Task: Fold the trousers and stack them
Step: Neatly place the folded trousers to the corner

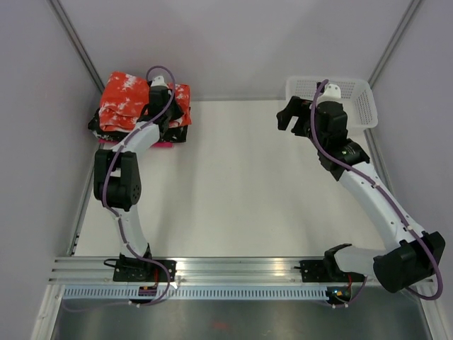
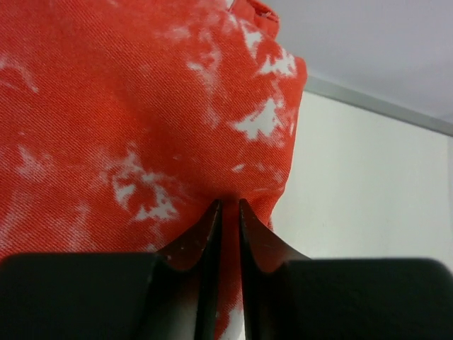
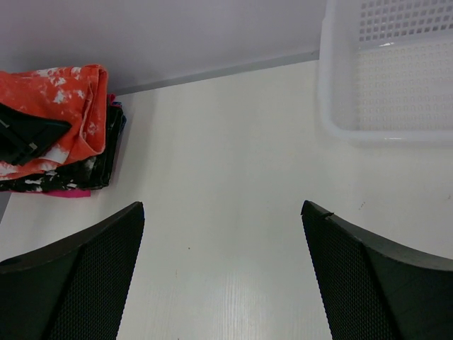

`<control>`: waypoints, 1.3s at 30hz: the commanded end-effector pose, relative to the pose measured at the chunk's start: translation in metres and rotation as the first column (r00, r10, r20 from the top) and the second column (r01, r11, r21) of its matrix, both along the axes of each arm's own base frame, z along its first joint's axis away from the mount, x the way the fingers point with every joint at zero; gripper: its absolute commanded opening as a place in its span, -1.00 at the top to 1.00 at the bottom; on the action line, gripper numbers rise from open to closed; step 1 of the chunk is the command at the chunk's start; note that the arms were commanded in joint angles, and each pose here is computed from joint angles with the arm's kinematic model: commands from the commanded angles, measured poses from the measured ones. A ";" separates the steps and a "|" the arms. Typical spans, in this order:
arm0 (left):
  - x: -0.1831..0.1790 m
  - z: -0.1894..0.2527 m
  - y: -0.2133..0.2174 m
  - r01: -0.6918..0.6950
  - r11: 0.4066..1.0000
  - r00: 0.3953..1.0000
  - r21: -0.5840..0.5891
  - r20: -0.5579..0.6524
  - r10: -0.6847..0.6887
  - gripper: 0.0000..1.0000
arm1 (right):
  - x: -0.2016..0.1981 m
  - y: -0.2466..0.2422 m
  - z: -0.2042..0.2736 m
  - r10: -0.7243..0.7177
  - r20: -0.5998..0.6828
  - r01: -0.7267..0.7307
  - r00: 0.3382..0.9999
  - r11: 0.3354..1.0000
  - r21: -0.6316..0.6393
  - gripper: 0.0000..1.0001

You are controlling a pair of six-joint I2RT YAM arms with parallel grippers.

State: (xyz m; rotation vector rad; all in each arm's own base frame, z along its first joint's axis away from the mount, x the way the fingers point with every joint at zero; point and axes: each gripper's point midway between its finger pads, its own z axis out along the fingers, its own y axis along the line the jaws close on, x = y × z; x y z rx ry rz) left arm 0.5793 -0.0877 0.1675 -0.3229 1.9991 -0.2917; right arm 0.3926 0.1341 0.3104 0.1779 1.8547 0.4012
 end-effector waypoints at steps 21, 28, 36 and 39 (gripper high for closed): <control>-0.240 0.237 0.022 0.117 0.992 0.933 0.055 0.336 -0.129 -0.99 | -0.099 -0.028 0.091 0.050 0.266 -0.066 0.963 0.996 0.052 -0.96; -0.340 0.200 0.026 0.173 0.983 0.937 0.060 0.298 -0.184 -0.99 | -0.146 -0.053 0.062 0.013 0.236 -0.023 0.972 0.999 0.041 -0.96; -0.391 0.149 0.047 0.098 0.993 0.951 0.072 0.289 -0.115 -0.99 | -0.184 -0.065 0.027 -0.007 0.237 -0.020 0.971 0.993 0.114 -0.96; -0.390 0.133 0.055 0.034 0.999 0.961 0.030 0.272 -0.041 -0.99 | -0.192 -0.069 0.012 -0.014 0.218 -0.012 0.976 0.993 0.118 -0.96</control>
